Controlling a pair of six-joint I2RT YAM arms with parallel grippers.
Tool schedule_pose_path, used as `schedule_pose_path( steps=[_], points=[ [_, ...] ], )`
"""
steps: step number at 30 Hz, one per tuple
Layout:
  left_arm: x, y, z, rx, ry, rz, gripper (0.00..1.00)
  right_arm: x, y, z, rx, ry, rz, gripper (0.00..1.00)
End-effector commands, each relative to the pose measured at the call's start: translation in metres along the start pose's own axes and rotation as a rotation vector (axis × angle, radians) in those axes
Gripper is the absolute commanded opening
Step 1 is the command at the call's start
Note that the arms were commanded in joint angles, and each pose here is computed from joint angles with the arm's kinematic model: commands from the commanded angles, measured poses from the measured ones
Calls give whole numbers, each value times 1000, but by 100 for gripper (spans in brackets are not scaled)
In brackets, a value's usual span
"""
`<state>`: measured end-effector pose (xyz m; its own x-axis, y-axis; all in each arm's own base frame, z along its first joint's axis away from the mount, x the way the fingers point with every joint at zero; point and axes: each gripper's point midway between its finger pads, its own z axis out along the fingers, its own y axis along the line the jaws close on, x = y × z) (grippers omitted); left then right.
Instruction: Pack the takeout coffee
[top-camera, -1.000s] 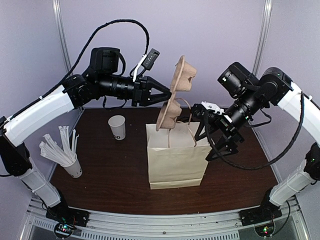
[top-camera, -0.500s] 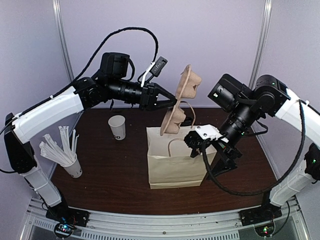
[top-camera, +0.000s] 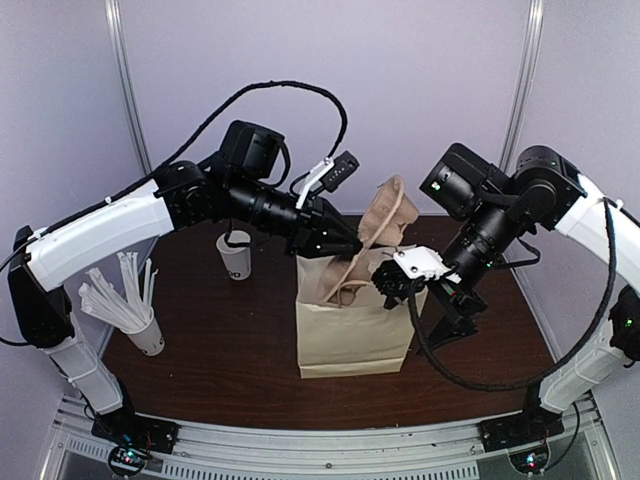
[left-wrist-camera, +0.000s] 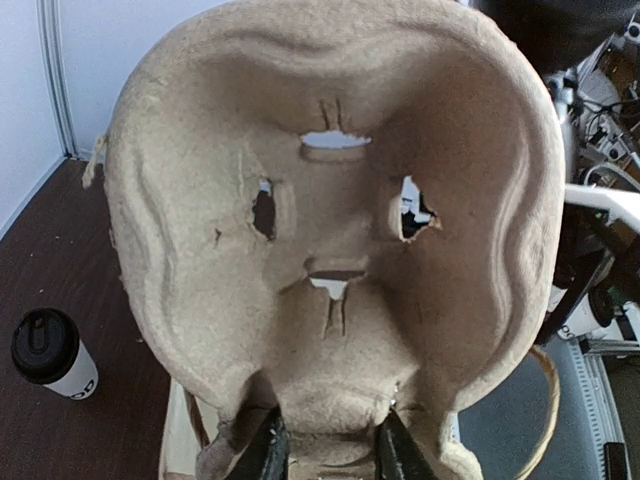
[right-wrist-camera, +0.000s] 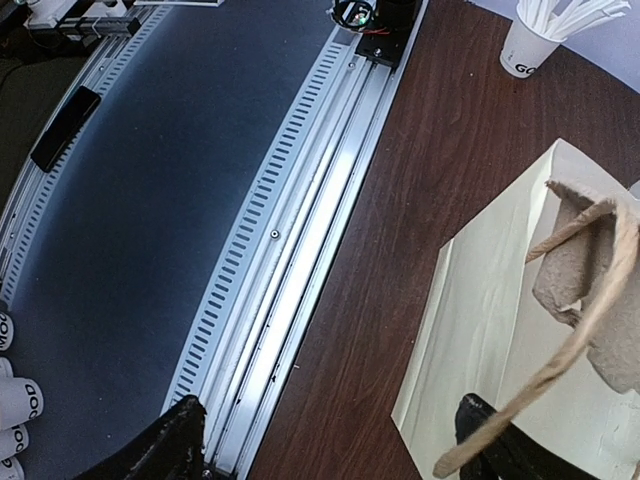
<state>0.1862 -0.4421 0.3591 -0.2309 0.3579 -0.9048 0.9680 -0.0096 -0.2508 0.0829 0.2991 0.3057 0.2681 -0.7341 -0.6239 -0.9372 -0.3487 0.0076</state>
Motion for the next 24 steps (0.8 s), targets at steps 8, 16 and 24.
schedule_pose_path(
  steps=[8,16,24],
  points=[
    [15,10,0,-139,134,174,21,-4,1,-34,85,-19,-28,87],
    [-16,6,-28,-242,43,262,22,1,-5,-41,118,-29,-2,88],
    [-38,-1,-40,-256,10,292,24,3,-14,-41,140,-27,14,88]
  ],
)
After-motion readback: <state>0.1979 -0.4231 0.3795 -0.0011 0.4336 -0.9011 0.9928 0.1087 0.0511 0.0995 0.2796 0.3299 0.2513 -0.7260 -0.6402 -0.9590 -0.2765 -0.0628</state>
